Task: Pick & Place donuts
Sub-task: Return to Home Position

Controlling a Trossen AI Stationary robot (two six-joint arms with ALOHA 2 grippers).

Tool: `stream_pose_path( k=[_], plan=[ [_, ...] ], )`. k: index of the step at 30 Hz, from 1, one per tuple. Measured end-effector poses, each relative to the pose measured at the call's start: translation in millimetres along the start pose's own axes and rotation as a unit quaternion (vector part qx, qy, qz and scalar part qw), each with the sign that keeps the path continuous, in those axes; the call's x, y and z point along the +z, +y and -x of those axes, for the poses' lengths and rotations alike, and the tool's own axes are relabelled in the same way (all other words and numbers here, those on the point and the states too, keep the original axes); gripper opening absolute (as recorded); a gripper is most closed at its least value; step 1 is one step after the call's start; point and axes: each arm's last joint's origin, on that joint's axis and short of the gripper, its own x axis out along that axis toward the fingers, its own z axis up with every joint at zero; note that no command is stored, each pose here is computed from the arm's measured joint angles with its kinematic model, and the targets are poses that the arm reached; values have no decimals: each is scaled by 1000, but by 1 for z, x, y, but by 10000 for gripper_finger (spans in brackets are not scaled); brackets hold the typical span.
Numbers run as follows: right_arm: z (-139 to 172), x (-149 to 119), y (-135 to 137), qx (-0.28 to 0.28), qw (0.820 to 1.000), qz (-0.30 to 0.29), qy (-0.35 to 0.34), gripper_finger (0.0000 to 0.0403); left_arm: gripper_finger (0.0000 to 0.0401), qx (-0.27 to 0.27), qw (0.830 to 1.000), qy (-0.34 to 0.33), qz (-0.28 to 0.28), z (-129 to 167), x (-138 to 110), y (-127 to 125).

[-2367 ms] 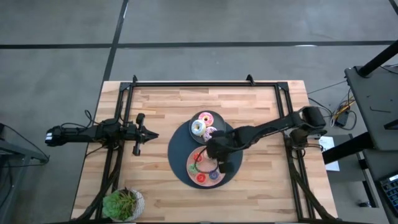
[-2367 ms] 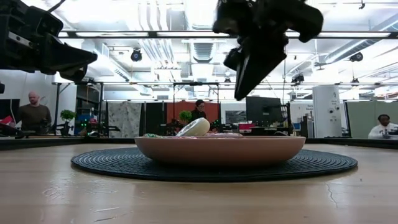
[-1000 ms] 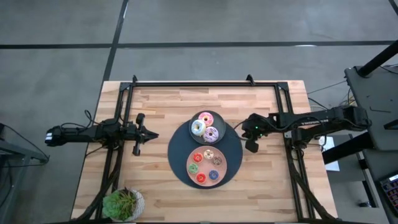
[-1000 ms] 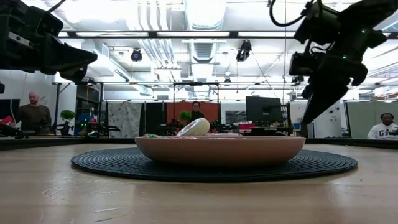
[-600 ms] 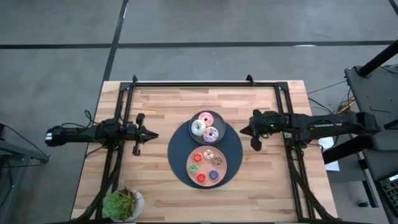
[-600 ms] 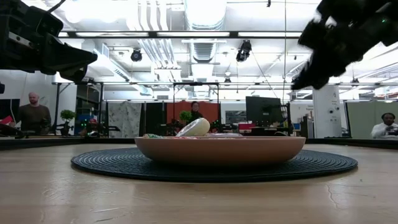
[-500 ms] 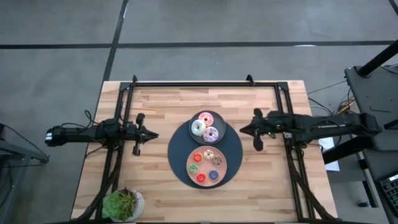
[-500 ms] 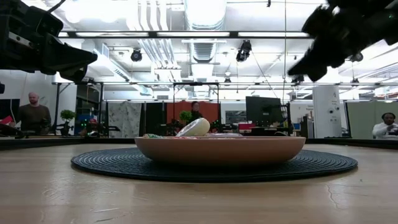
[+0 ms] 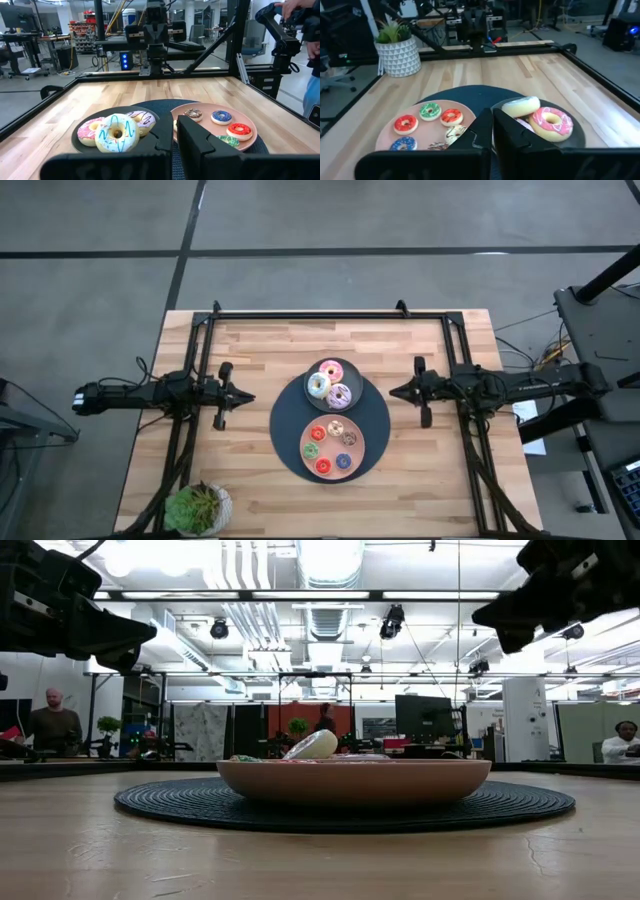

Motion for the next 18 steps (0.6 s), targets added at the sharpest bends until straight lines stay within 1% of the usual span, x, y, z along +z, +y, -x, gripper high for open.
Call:
stream_pose_path(
  k=[3, 18],
  plan=[
    [5, -4, -1, -11, 1000, -1, -11, 9, 0, 0, 1000, 0, 0, 0, 0, 0],
    [22, -23, -4, -6, 998, -20, -58, 9, 0, 0, 1000, 0, 0, 0, 0, 0]
  ],
)
